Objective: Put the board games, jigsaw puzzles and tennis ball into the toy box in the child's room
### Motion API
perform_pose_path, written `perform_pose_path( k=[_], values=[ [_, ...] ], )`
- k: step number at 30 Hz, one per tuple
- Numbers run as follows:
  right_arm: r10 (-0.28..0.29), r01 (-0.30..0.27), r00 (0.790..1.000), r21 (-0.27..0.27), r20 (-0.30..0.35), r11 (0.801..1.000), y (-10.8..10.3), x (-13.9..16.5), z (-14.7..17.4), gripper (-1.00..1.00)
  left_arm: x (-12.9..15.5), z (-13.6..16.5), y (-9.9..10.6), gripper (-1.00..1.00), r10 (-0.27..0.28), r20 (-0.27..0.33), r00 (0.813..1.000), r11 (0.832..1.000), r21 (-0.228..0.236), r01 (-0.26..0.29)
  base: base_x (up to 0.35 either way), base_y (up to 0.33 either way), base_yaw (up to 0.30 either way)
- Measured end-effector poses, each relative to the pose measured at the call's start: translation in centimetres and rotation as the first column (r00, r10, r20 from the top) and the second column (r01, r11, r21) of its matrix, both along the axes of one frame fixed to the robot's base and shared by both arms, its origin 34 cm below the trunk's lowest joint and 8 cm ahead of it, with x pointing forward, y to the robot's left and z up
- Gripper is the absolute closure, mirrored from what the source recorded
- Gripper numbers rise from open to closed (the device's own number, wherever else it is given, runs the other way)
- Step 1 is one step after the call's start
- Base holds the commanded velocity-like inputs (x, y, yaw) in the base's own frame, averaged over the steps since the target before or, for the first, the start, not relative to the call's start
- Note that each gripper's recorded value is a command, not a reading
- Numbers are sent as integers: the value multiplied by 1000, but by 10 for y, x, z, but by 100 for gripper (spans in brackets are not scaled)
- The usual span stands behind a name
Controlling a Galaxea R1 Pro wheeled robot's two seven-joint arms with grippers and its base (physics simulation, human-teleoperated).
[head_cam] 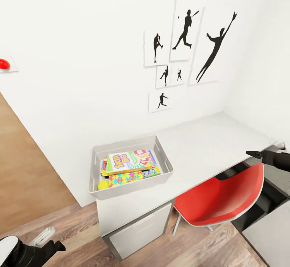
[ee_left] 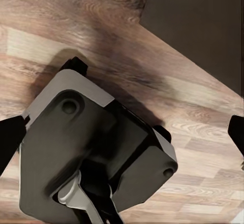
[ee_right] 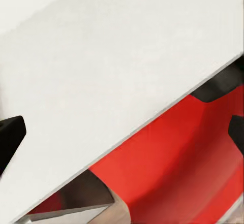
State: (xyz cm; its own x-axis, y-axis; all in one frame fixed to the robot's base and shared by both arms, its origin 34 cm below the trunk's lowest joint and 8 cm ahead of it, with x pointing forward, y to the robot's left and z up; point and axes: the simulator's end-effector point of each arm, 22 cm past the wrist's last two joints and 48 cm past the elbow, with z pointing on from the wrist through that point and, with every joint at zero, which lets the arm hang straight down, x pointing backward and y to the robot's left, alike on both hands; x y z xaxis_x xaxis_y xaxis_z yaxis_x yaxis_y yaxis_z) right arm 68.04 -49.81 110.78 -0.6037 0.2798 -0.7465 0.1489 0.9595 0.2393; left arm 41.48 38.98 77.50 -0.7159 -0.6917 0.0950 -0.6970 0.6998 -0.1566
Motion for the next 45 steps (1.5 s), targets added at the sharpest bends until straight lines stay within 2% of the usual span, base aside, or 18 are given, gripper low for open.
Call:
perform_pose_path(
  k=[3,9,23,27,31,39,45],
  values=[
    [-27,27,999,-7,-18,1000,-12,-5,-6,-100,-9,-7,3,-100,-1,-20,1000,1000,9,1,0,0,-240],
    [-63,63,997,0,-51,998,-26,-12,-19,-100,-15,-13,5,-100,5,-22,1000,1000,14,-4,0,0,-240],
    [-142,144,984,17,-109,989,-58,-28,-41,-100,-47,-42,20,-100,60,-62,996,997,54,-57,0,0,-210],
    [-174,180,975,34,-137,983,-70,-36,-54,-100,-59,-52,25,-100,71,-77,995,996,69,-65,0,0,-74],
    [-198,211,959,44,-201,976,-78,-58,-83,-100,-71,-63,30,-100,82,-81,993,994,80,-75,0,0,-36],
    [-211,233,938,52,-274,971,-79,-84,-115,-100,-81,-74,34,-100,97,-69,993,992,90,-90,0,0,-15],
    [-219,253,908,52,-357,966,-79,-116,-151,-100,-95,-82,37,-100,110,-84,990,990,98,-102,0,0,-4]
  ],
)
